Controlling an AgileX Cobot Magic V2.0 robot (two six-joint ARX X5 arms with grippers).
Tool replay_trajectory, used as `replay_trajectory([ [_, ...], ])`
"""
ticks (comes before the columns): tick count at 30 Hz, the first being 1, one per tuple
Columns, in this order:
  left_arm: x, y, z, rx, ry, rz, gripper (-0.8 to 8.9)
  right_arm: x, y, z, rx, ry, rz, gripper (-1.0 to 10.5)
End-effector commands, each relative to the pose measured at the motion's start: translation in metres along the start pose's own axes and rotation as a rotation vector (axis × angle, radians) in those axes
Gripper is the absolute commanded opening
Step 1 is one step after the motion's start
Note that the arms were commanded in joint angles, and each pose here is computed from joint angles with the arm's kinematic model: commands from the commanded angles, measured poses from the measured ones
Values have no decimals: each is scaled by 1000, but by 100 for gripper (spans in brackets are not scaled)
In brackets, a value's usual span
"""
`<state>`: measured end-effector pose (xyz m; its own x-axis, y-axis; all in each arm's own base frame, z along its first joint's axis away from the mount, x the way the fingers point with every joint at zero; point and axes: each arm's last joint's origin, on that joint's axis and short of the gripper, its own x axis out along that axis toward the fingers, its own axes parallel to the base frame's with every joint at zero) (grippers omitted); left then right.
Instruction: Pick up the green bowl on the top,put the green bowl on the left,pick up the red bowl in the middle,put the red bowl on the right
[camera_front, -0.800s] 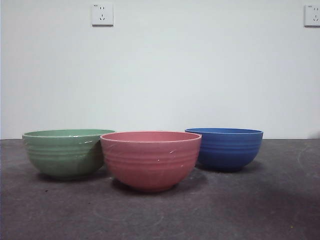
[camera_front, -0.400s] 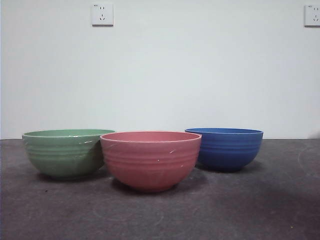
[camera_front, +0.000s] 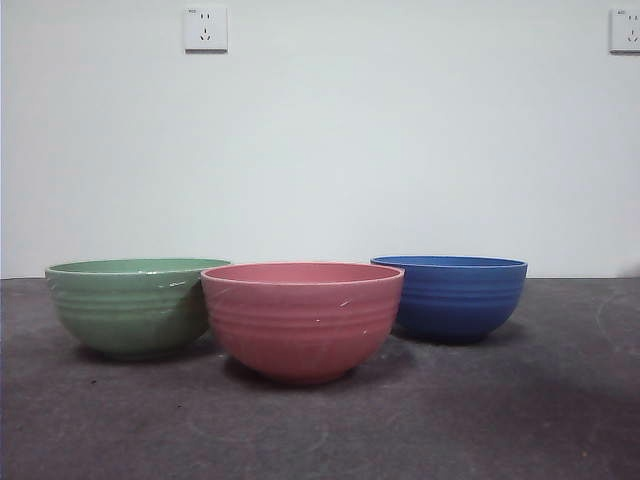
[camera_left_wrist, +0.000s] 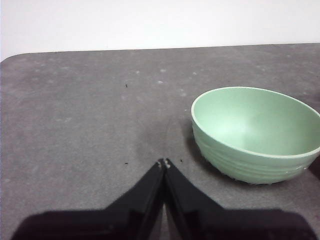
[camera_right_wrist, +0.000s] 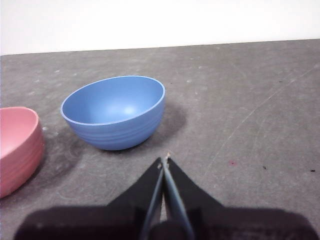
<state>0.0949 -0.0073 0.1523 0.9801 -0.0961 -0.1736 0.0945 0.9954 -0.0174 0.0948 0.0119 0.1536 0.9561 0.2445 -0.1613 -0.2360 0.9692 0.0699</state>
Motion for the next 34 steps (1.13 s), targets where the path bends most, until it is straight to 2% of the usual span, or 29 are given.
replay_trajectory([
  [1,2,0,-5,-8,12,3,-3,1,0,-4,14,9,1,5],
  [34,2,0,-5,-8,12,3,-3,1,0,-4,14,9,1,5],
])
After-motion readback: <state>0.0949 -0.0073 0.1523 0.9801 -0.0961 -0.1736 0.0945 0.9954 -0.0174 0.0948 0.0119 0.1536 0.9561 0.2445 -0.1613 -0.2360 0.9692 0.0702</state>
